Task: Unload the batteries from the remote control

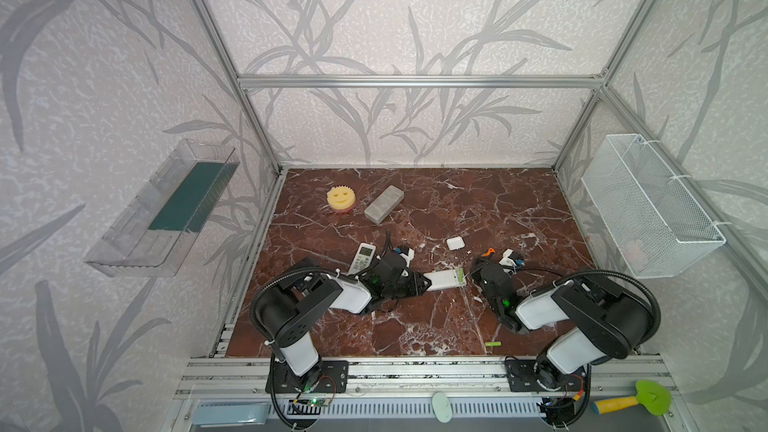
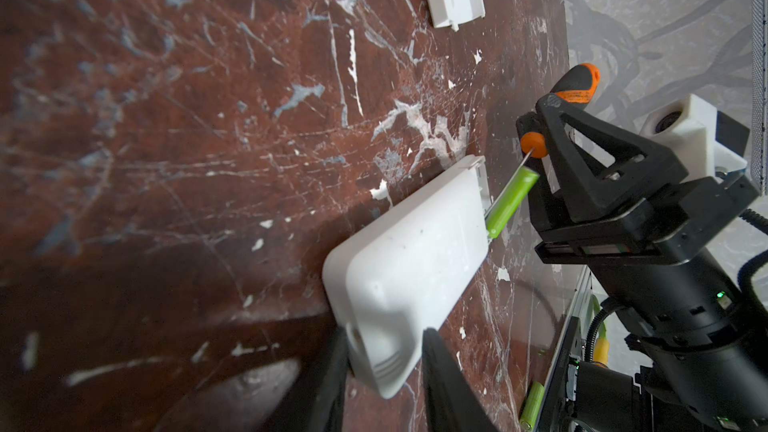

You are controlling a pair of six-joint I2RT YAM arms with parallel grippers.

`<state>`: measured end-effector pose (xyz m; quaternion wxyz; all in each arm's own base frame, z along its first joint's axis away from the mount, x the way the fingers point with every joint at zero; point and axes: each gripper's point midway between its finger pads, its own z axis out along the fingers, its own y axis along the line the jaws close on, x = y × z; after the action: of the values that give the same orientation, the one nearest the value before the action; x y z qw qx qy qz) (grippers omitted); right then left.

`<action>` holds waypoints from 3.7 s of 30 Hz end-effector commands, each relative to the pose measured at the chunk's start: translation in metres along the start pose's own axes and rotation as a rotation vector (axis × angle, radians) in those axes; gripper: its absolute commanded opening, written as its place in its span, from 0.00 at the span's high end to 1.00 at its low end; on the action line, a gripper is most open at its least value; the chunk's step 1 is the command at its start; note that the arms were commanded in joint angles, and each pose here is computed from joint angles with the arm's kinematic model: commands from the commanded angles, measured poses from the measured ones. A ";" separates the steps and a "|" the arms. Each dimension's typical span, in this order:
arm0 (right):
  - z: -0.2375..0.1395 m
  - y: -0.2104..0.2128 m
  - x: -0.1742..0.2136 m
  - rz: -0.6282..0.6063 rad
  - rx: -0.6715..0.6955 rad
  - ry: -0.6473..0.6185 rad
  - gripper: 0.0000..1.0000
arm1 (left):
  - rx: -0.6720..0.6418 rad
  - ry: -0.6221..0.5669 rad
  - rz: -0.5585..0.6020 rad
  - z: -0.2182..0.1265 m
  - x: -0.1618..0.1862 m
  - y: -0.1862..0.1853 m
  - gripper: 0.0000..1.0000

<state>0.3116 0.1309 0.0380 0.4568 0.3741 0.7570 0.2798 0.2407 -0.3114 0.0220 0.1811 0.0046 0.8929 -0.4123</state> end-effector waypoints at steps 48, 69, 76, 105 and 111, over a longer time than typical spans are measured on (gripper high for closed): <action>-0.027 0.027 -0.057 -0.573 0.170 0.375 1.00 | -0.576 -0.036 0.188 -0.107 -0.072 0.053 0.55; -0.032 -0.075 -0.040 -0.570 0.541 0.713 0.61 | -0.870 0.025 0.000 -0.169 -0.103 0.136 0.01; -0.041 -0.060 -0.054 -0.593 0.513 0.652 0.49 | -0.851 0.028 0.011 -0.160 -0.111 0.137 0.01; -0.083 0.113 0.027 -0.637 -0.183 0.544 0.51 | -0.753 0.016 -0.065 -0.125 -0.118 0.133 0.57; -0.086 0.162 0.091 -0.565 -0.425 0.626 0.52 | -0.580 -0.055 -0.100 -0.127 -0.124 0.089 0.61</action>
<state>0.2492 0.2552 0.1338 0.3117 -0.0534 0.8942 0.3168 0.3285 -0.1236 0.0501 0.1582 -0.0907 0.9787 -0.0947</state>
